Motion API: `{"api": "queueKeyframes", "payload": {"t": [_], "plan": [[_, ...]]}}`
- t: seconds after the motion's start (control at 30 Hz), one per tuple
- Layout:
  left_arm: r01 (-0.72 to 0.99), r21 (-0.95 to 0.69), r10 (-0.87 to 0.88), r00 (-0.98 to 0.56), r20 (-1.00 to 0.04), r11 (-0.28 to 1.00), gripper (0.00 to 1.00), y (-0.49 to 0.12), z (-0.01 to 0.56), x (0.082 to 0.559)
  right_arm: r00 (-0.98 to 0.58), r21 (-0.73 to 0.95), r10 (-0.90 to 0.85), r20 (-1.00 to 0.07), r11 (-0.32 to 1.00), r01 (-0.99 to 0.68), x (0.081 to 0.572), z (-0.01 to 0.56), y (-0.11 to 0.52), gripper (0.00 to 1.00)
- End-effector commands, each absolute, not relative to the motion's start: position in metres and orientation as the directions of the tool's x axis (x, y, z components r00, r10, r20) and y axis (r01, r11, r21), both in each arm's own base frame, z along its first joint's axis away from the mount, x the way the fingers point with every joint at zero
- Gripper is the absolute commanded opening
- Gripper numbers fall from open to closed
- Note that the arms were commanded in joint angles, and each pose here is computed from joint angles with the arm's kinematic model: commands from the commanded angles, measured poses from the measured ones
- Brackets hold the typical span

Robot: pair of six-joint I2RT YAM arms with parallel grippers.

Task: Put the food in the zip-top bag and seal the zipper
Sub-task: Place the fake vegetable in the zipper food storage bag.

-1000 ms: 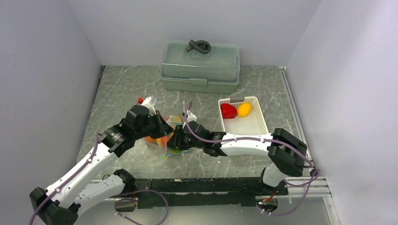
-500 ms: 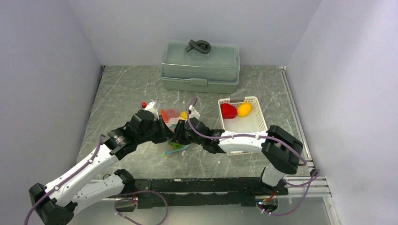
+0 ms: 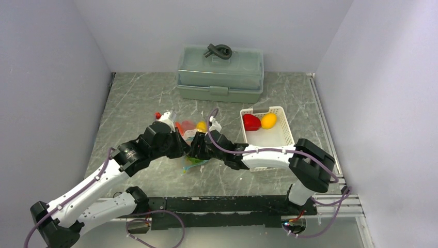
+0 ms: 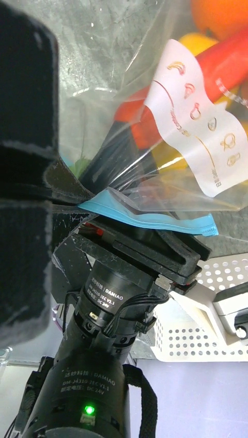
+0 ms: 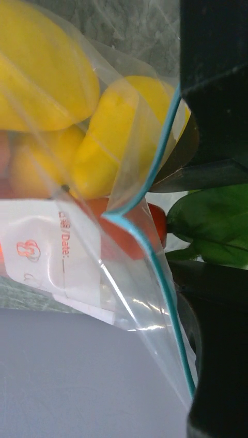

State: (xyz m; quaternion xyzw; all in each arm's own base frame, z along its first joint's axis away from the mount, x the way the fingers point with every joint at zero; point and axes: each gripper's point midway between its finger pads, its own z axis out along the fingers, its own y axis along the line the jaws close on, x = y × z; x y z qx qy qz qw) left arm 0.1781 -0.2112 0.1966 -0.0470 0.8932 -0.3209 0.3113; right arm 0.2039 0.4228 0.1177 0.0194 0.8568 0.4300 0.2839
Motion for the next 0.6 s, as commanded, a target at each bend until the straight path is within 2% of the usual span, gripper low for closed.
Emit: {"api": "queueKeyframes", "payload": {"t": [0.0, 0.57], "plan": [[0.227, -0.713, -0.237, -0.84, -0.488, 0.663, 0.0, -0.241, 0.244, 0.151, -0.749, 0.796, 0.415, -0.516, 0.556, -0.241, 0.232, 0.166, 0.421, 0.54], [0.203, -0.674, -0.282, -0.795, -0.537, 0.711, 0.0, -0.238, 0.249, 0.173, -0.731, 0.687, 0.281, -0.622, 0.643, -0.338, 0.212, 0.188, 0.385, 0.59]]}}
